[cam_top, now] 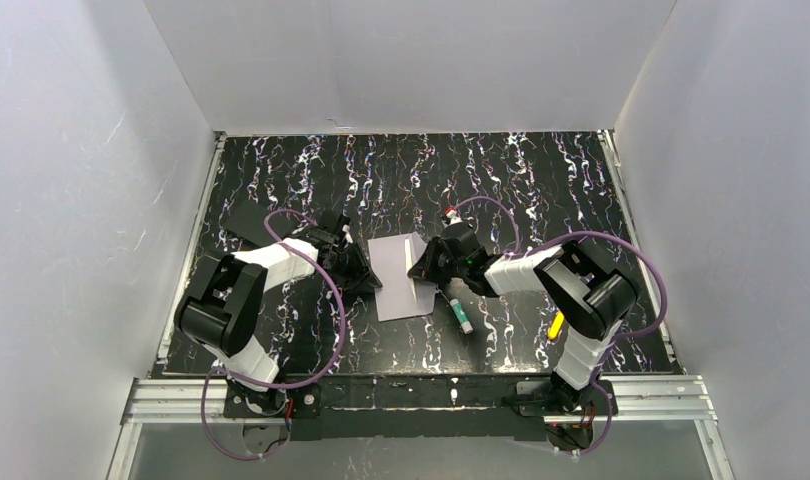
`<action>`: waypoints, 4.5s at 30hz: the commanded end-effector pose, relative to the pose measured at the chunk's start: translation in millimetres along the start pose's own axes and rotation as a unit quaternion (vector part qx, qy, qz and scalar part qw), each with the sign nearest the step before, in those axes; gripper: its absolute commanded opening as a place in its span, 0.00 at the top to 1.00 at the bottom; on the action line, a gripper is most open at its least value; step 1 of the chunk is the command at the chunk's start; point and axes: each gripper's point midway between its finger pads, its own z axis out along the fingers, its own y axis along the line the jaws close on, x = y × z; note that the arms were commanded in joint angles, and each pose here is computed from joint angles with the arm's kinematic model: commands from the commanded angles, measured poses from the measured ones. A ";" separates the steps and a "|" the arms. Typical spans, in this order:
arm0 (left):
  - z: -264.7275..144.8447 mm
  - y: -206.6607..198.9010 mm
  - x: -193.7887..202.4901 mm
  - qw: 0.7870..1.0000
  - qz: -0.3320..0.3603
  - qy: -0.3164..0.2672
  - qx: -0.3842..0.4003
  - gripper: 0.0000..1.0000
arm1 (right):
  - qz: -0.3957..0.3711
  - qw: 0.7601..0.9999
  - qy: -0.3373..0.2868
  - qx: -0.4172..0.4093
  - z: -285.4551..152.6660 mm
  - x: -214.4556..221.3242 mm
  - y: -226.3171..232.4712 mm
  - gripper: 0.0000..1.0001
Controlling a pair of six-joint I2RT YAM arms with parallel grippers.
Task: Place the letter into the envelope and seal it
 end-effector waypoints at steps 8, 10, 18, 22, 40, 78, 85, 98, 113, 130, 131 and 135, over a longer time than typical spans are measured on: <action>-3.6 27.5 -4.2 0.996 0.042 -0.015 -0.080 0.73 | -0.056 0.994 0.003 0.091 -20.5 -7.6 -12.2 0.42; -8.0 21.6 -9.7 0.996 0.049 -0.021 -0.077 0.71 | -0.064 0.993 0.002 0.097 -21.4 -13.3 -8.8 0.39; -14.0 12.5 -23.5 0.995 0.055 -0.036 -0.075 0.78 | -0.086 0.992 -0.016 0.093 -24.6 -30.3 5.1 0.77; -14.9 7.5 -31.6 0.995 0.058 -0.044 -0.073 0.78 | -0.094 0.990 -0.024 0.101 -28.0 -36.6 5.3 0.74; 3.8 14.0 -64.3 0.987 0.068 -0.043 -0.138 0.66 | -0.051 0.995 -0.021 0.083 4.2 -42.4 7.2 0.62; 0.7 -11.0 -73.3 0.992 0.075 -0.047 -0.086 0.67 | -0.040 0.998 -0.020 0.043 -6.6 -55.6 32.3 0.59; -42.8 -26.0 -86.7 0.987 0.105 -0.094 -0.078 0.55 | -0.073 0.996 -0.046 0.012 -50.1 -85.9 60.9 0.54; -203.6 -29.8 -108.3 0.923 0.179 -0.334 -0.069 0.28 | -0.173 0.949 0.024 0.263 -171.1 -72.7 -40.1 0.28; -243.5 -57.9 -97.9 0.896 0.218 -0.385 0.026 0.02 | -0.242 0.932 0.139 0.231 -147.9 35.7 -54.9 0.32; -220.0 -69.3 -90.5 0.915 0.221 -0.331 0.061 0.01 | -0.248 0.922 0.176 0.238 -125.4 71.5 -73.6 0.55; -220.3 -69.6 -90.5 0.915 0.222 -0.331 0.061 0.01 | -0.248 0.922 0.182 0.236 -124.8 74.6 -75.3 0.56; -219.8 -71.0 -89.4 0.915 0.225 -0.328 0.065 0.01 | -0.245 0.924 0.183 0.229 -121.2 78.3 -76.5 0.67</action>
